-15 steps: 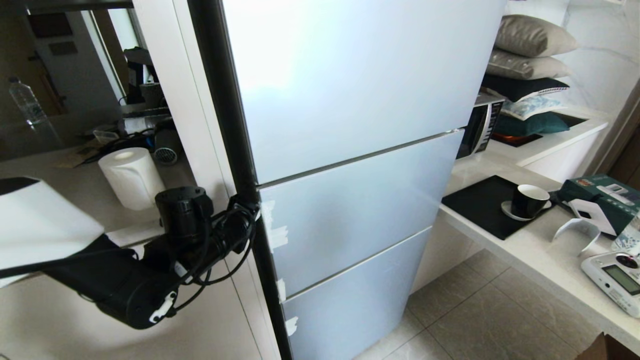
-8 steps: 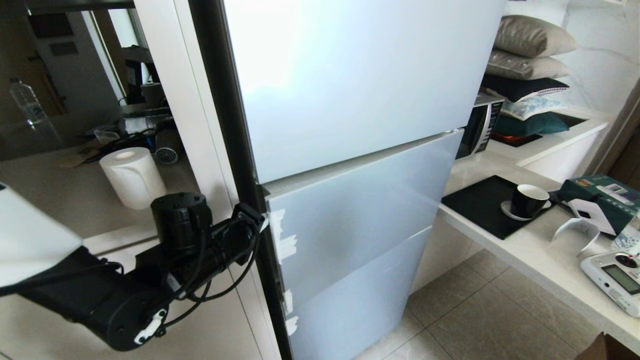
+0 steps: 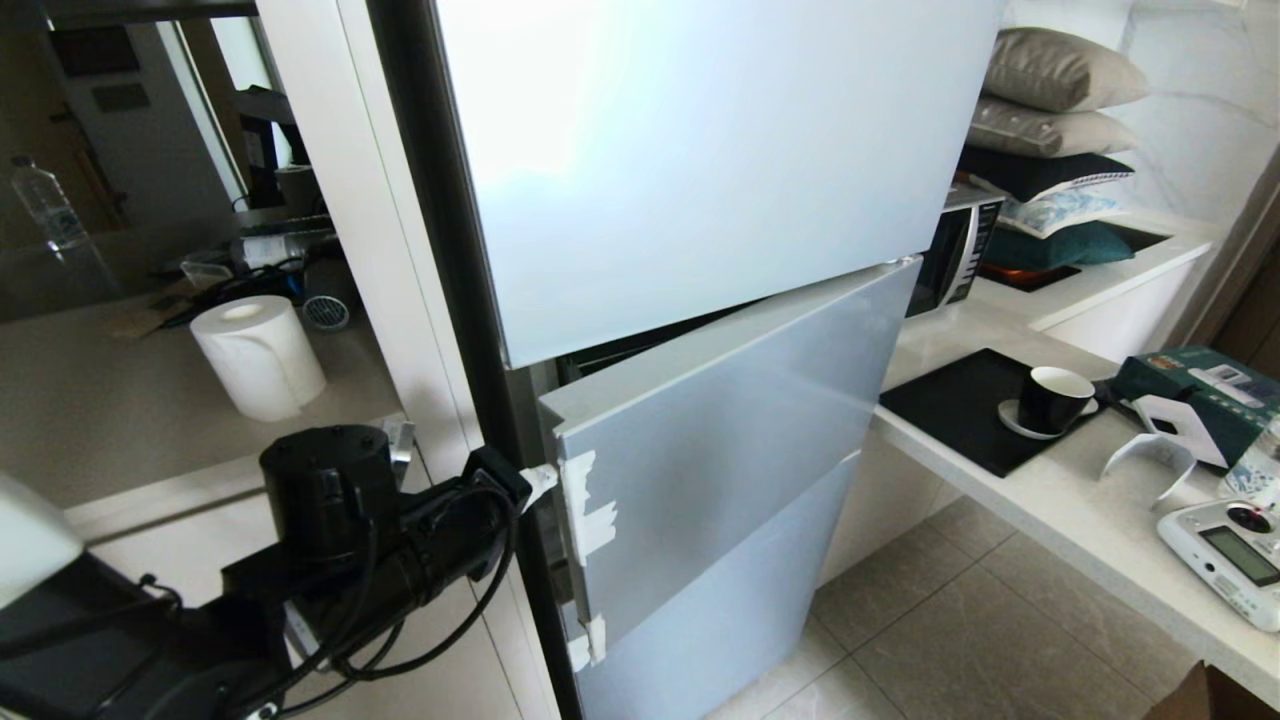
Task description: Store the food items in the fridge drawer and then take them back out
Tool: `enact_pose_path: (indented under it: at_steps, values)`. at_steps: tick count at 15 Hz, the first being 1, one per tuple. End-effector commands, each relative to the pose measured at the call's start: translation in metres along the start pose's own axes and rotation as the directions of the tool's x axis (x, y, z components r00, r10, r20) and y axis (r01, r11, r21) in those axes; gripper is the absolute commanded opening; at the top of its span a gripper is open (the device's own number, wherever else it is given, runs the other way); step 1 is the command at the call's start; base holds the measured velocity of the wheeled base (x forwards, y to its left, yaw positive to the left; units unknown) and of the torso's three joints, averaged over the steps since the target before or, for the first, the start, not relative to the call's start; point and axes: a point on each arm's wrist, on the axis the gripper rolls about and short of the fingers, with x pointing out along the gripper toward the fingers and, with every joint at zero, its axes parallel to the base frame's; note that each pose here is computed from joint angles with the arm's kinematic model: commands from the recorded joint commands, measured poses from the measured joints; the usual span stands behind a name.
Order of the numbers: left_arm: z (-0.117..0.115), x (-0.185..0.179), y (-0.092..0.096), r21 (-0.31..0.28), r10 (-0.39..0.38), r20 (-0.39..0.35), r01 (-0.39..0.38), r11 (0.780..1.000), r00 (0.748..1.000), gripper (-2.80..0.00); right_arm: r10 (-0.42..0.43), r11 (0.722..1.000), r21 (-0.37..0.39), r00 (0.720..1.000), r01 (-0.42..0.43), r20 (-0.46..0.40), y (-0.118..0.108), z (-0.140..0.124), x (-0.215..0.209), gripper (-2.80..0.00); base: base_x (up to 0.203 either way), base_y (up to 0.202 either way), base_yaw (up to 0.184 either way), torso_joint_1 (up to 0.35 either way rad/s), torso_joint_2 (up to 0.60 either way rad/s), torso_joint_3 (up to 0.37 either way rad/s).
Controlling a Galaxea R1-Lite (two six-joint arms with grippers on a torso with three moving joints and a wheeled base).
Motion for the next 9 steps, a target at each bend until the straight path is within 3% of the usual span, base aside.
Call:
enact_pose_path:
  at_steps: [1, 4, 5, 9]
  values:
    - [0.004, -0.006, -0.002, 0.015, 0.002, 0.031, -0.003, 1.000, 1.000, -2.80, 0.000, 1.000, -0.001, 1.000, 0.000, 0.000, 0.000, 0.000, 0.000, -2.80, 0.000, 0.000, 0.000, 0.000, 0.00, 0.000]
    - [0.003, -0.023, -0.003, 0.018, -0.025, -0.005, 0.025, 1.000, 1.000, -2.80, 0.000, 1.000, -0.001, 1.000, 0.000, 0.000, 0.000, 0.000, 0.000, -2.80, 0.000, 0.000, 0.000, 0.000, 0.00, 0.000]
    - [0.007, -0.025, -0.003, 0.020, -0.019, 0.016, 0.019, 1.000, 1.000, -2.80, 0.000, 1.000, -0.001, 1.000, 0.000, 0.000, 0.000, 0.000, 0.000, -2.80, 0.000, 0.000, 0.000, 0.000, 0.00, 0.000]
    - [0.035, 0.010, 0.009, 0.017, 0.076, 0.214, -0.081, 0.997, 0.974, -2.80, 0.001, 1.000, -0.001, 1.000, -0.001, 0.000, 0.000, 0.000, 0.000, -2.80, 0.000, 0.000, 0.000, 0.000, 0.00, 0.000]
